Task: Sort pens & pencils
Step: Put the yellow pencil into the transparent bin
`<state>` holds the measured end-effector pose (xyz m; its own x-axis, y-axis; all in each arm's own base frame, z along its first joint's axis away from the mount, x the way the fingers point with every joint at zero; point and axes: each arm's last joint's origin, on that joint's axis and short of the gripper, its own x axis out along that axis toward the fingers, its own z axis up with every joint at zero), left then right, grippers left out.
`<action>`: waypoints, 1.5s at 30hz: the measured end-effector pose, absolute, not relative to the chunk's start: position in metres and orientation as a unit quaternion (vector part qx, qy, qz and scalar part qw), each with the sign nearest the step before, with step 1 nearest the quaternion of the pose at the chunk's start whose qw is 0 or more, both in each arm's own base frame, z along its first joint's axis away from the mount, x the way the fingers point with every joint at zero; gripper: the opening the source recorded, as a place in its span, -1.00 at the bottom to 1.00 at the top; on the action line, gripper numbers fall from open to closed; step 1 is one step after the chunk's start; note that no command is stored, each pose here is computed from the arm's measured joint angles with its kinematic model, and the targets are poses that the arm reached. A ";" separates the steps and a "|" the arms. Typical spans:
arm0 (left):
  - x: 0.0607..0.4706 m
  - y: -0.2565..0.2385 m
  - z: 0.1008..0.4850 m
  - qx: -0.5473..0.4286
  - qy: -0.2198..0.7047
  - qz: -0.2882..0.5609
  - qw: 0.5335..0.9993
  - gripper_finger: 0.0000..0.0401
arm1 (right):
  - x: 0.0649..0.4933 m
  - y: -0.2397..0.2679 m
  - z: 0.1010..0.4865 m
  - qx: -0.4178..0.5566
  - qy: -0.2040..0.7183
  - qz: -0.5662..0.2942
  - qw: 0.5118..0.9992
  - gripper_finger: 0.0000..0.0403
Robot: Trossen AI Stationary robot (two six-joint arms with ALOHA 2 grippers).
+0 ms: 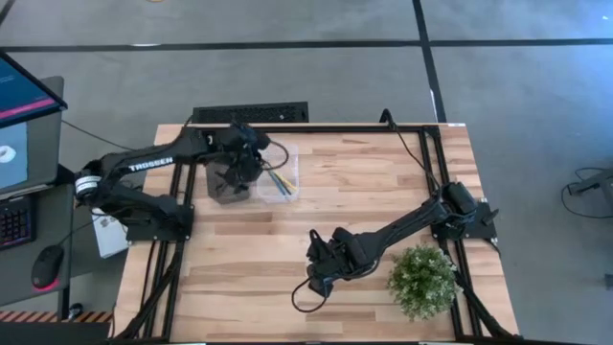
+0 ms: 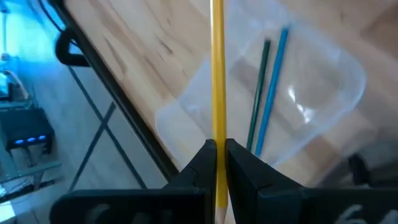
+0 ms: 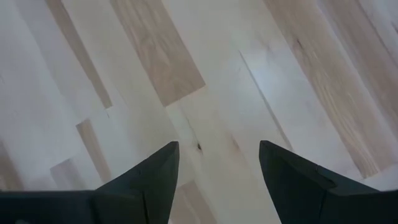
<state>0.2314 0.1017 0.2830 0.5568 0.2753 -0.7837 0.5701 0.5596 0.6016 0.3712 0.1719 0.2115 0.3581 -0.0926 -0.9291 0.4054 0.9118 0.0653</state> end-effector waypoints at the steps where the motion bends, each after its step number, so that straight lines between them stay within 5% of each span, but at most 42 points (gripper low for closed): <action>1: 0.231 0.107 0.281 0.464 0.463 -0.104 0.748 -0.96 | 0.371 0.172 0.212 0.144 0.545 -0.153 0.812 0.21; 19: 0.259 0.153 0.222 0.517 0.520 -0.177 0.656 -0.96 | 0.371 0.170 0.211 0.093 0.537 -0.162 0.823 0.21; 45: 0.269 0.157 0.194 0.443 0.523 -0.200 0.700 -0.88 | 0.369 0.168 0.211 0.084 0.543 -0.168 0.818 0.21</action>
<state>0.2689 0.1572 0.1935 0.3725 0.1837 -0.9097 0.7438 0.5271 0.4111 0.3686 0.1685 0.2108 0.3531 -0.1835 -0.9174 0.3652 0.9298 -0.0454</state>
